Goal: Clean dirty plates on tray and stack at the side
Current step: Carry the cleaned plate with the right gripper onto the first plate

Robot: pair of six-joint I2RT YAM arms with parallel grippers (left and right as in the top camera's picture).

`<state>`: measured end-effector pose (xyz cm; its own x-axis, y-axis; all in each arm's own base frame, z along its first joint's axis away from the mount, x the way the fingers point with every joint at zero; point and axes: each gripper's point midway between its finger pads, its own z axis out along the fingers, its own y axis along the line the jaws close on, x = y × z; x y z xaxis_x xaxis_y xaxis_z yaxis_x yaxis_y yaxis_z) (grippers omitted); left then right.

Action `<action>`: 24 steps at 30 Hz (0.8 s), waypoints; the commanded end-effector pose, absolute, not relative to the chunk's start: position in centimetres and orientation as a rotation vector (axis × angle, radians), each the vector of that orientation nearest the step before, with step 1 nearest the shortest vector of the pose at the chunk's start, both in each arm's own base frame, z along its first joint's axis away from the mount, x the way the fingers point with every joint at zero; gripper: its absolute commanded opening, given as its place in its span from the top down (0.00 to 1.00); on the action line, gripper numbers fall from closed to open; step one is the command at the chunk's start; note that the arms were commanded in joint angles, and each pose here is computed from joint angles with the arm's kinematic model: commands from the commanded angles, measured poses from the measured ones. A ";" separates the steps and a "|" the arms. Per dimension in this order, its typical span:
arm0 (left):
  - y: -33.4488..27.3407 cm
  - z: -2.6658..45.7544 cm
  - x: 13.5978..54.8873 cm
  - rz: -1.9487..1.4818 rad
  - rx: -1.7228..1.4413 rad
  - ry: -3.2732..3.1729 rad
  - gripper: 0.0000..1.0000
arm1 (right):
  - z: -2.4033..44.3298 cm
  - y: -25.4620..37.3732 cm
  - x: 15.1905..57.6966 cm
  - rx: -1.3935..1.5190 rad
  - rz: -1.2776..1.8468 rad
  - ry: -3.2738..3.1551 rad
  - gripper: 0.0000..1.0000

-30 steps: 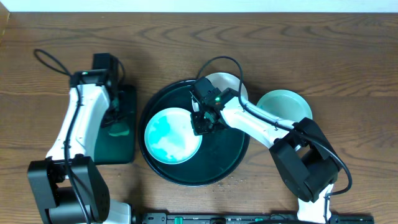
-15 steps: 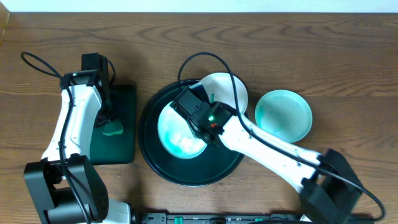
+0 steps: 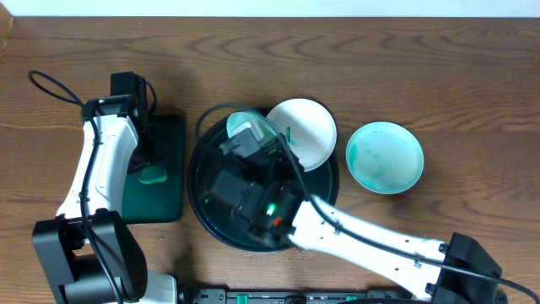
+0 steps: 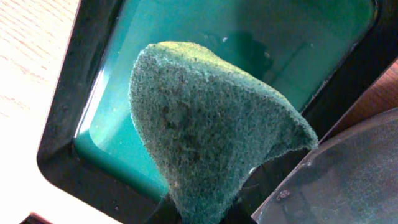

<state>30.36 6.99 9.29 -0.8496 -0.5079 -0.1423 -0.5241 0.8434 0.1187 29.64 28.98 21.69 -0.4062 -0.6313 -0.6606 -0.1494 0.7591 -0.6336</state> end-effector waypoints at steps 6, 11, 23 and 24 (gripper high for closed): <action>7.5 10.5 30.8 0.249 -0.798 2.878 0.93 | 29.7 29.2 26.8 -0.448 -0.818 1.614 0.99; 7.5 10.5 30.8 0.249 -0.798 2.878 0.93 | 29.9 29.7 26.4 -0.456 -0.817 1.601 0.99; 7.5 10.5 30.8 0.249 -0.798 2.879 0.93 | 22.3 32.2 27.2 -0.694 -0.458 1.941 0.99; 7.5 10.5 30.8 0.249 -0.798 2.879 0.93 | 21.3 32.4 27.3 -0.700 -0.396 1.999 0.99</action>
<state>30.35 6.99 9.29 -0.8496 -0.5079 -0.1420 -0.5240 0.8434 0.1189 27.11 31.26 23.74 -0.2828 -0.7384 -0.6122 -0.1473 0.6641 -0.7330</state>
